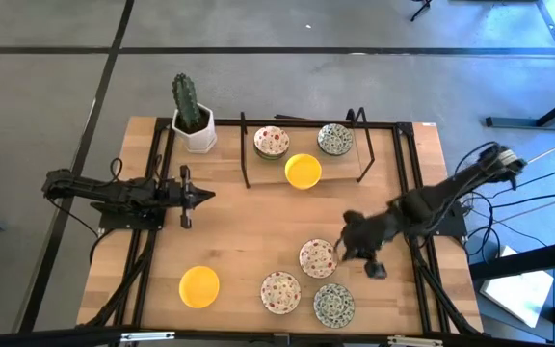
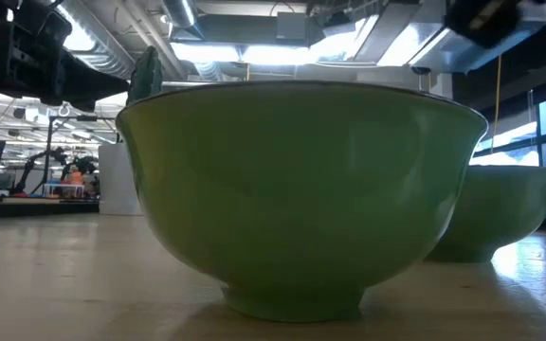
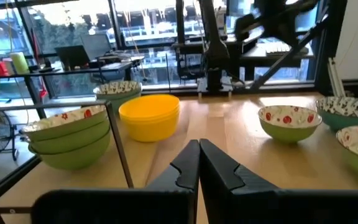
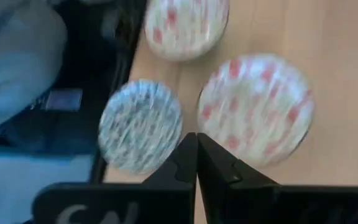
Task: Pick & Place Mini bowls
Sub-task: Stack the blue patterned bowl on top of the blue patterned bowl on the shelf
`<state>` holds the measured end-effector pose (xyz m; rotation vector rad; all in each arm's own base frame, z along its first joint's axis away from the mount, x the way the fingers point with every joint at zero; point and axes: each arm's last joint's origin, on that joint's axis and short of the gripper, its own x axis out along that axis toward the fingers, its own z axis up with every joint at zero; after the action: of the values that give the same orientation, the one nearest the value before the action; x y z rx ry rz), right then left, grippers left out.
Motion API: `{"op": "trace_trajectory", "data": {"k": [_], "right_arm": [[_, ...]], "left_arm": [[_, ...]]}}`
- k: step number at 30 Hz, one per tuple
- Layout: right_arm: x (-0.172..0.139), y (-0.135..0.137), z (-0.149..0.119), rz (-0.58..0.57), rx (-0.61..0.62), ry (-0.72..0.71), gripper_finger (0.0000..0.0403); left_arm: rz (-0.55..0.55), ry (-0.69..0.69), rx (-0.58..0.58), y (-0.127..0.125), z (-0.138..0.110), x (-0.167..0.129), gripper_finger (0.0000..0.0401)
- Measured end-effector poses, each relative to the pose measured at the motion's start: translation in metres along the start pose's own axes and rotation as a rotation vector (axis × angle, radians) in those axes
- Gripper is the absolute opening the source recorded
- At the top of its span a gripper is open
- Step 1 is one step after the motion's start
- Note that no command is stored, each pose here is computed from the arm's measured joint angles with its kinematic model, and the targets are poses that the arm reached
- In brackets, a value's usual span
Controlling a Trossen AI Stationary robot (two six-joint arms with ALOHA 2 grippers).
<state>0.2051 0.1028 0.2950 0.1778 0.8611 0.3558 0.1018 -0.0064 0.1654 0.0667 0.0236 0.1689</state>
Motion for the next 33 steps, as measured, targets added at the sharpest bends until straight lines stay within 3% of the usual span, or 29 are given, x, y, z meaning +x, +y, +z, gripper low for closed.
{"op": "trace_trajectory", "data": {"k": [2, 7, 10, 14, 19, 27, 33], "right_arm": [[0.007, 0.016, 0.008, -0.012, 0.078, 0.091, 0.0010], [0.021, 0.065, 0.032, -0.048, 0.098, 0.182, 0.0010], [0.036, 0.079, 0.034, -0.137, 0.164, 0.272, 0.0011], [0.055, 0.084, 0.028, -0.241, 0.258, 0.370, 0.0039], [0.087, 0.083, 0.011, -0.323, 0.259, 0.473, 0.0108], [0.114, 0.081, 0.003, -0.403, 0.376, 0.504, 0.0215], [0.121, 0.082, 0.000, -0.425, 0.443, 0.508, 0.0250]], "left_arm": [[-0.001, 0.010, 0.005, 0.000, -0.001, 0.000, 0.0004], [-0.001, 0.009, 0.005, 0.000, -0.001, 0.000, 0.0004], [-0.002, 0.013, 0.007, 0.000, -0.001, 0.000, 0.0004], [-0.002, 0.013, 0.006, 0.000, -0.001, 0.000, 0.0004], [-0.002, 0.013, 0.005, 0.000, -0.001, 0.000, 0.0004], [-0.002, 0.013, 0.005, 0.000, -0.001, 0.000, 0.0004], [-0.002, 0.013, 0.004, 0.000, -0.001, 0.000, 0.0004]]}}
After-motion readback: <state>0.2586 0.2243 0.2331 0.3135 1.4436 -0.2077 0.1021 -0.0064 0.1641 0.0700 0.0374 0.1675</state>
